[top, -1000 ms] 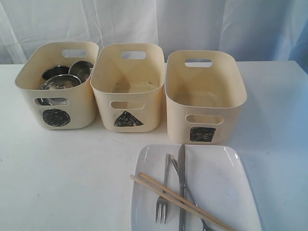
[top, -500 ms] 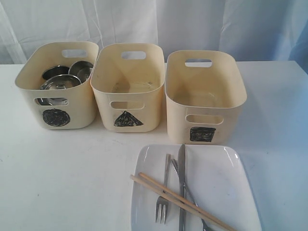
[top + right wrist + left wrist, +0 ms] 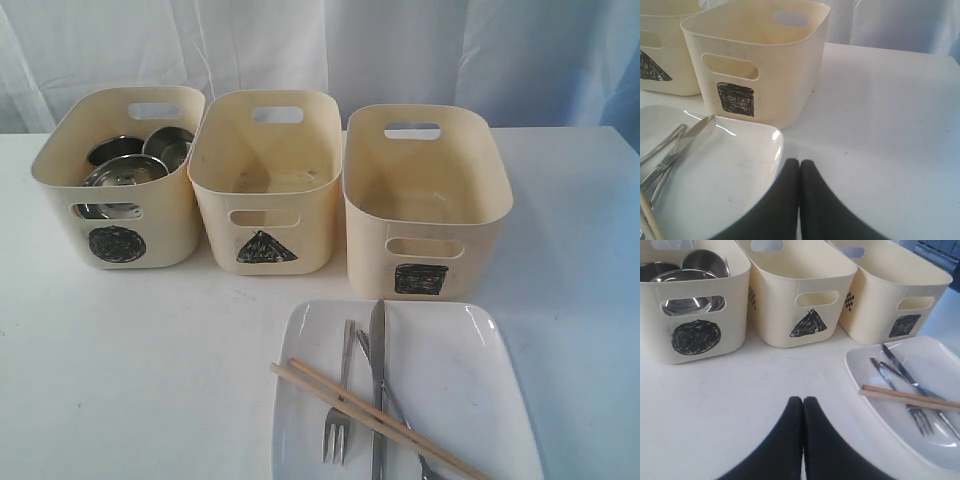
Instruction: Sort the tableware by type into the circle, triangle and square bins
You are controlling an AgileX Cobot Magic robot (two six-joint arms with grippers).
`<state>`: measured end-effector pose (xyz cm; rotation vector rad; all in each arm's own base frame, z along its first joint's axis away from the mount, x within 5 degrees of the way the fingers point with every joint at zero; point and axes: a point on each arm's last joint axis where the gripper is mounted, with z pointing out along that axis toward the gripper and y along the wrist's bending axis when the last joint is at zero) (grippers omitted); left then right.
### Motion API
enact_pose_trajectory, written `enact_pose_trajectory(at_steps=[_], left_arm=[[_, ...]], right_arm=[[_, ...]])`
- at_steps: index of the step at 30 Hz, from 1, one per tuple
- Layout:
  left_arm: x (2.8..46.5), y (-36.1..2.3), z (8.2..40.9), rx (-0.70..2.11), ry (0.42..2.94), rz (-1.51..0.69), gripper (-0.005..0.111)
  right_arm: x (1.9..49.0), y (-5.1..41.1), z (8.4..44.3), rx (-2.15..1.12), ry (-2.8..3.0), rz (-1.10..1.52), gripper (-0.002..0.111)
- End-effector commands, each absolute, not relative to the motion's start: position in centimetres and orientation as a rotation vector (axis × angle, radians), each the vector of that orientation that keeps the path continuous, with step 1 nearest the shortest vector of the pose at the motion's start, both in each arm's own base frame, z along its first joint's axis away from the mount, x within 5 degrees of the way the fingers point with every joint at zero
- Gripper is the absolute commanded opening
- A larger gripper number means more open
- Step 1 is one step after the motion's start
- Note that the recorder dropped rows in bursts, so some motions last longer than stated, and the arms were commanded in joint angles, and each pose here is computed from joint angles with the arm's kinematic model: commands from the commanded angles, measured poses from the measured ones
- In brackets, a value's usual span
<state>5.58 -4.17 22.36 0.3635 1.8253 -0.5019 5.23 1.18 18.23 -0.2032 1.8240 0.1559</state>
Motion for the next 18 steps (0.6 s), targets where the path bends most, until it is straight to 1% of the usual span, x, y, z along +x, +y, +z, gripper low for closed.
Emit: enact_pose_trajectory(at_steps=[1, 5, 7, 13, 18], left_arm=[[5.5, -4.0, 22.2, 0.537, 1.782, -0.349, 0.0], [5.4, -4.1, 22.1, 0.715, 1.72, -0.222, 0.0], [5.1, -4.3, 21.8, 0.783, 1.731, -0.227, 0.0], [4.9, -4.4, 21.6, 0.777, 1.753, -0.261, 0.0], [4.5, -3.8, 20.6, 0.72, 1.698, -0.199, 0.0]], right_arm=[[5.2, 1.2, 18.2, -0.199, 1.818, 0.153, 0.0], [5.2, 1.2, 18.2, -0.199, 1.818, 0.153, 0.0], [5.2, 1.2, 18.2, -0.199, 1.818, 0.153, 0.0], [5.2, 1.2, 18.2, -0.199, 1.818, 0.153, 0.0], [5.2, 1.2, 18.2, -0.199, 1.818, 0.153, 0.0]])
